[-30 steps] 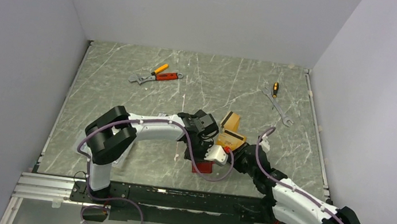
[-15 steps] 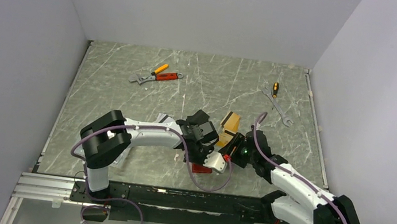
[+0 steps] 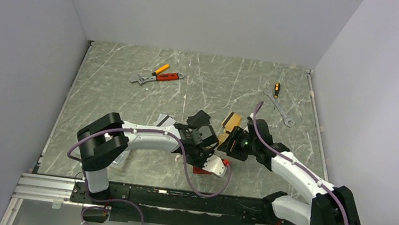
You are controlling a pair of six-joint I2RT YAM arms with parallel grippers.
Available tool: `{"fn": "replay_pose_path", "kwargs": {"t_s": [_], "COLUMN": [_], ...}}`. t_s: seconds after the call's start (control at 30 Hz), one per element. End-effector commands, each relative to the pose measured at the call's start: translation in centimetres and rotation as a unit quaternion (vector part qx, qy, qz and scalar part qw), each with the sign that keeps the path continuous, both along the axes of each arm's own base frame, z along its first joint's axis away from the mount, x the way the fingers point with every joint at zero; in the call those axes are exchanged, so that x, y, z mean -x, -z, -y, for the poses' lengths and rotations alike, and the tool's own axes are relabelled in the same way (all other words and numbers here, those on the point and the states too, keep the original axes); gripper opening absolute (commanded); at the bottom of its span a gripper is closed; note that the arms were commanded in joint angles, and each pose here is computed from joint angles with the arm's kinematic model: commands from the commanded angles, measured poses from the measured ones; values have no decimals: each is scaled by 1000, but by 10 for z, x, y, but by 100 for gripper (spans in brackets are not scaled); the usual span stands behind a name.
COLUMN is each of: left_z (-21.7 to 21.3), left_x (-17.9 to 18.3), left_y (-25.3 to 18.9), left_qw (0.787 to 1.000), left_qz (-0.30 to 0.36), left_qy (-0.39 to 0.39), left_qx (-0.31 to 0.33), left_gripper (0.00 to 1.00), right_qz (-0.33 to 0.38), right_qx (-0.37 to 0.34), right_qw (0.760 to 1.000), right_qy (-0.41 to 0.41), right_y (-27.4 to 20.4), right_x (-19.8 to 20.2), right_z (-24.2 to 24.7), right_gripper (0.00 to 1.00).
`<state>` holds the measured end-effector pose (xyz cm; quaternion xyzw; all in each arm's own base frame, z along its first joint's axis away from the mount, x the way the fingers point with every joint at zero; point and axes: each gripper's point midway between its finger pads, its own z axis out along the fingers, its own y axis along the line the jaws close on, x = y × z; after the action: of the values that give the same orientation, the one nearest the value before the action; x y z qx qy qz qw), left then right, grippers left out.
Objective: Put the credit cards into the card holder
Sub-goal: Close the card holder at the center of the board.
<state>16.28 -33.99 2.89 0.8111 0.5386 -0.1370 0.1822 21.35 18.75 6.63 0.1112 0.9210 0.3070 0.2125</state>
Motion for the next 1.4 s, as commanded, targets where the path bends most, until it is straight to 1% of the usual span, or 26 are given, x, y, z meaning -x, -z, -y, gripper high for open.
{"fn": "replay_pose_path", "kwargs": {"t_s": [0.0,0.1,0.27,0.4,0.53,0.7,0.93,1.13,1.23,1.3,1.37], "left_z": [-9,-8,-7,-8,-8,-10,-7,-7,-9,-10,-9], "left_x": [16,14,15,17,18,21,23,24,24,24,24], "left_y": [13,14,16,20,22,22,21,21,22,22,22], "left_qw": [1000,1000,999,999,999,998,998,998,998,998,998], "left_qz": [-16,-13,-5,-4,-7,-10,-13,-13,-12,-11,-11], "left_qy": [22,20,26,29,30,33,35,37,38,37,37], "left_qx": [-12,-20,-29,-39,-44,-46,-45,-44,-47,-46,-45], "left_gripper": [18,17,17,17,16,16,16,16,15,15,15], "right_qz": [-31,-39,-42,-50,-55,-38,-20,-35,-32,-26,-21], "right_qx": [14,13,30,49,73,92,93,89,85,83,83], "right_qw": [999,999,998,996,995,995,995,995,995,995,995], "right_qy": [-27,-32,-46,-51,-34,7,31,30,36,40,44], "right_y": [9,13,12,17,22,18,12,20,20,18,16], "right_x": [14,21,25,32,32,28,17,14,13,13,12], "right_z": [2,1,-3,-5,4,18,20,14,14,15,16], "right_gripper": [52,51,54,54,46,40,35,23,13,10,4]}}
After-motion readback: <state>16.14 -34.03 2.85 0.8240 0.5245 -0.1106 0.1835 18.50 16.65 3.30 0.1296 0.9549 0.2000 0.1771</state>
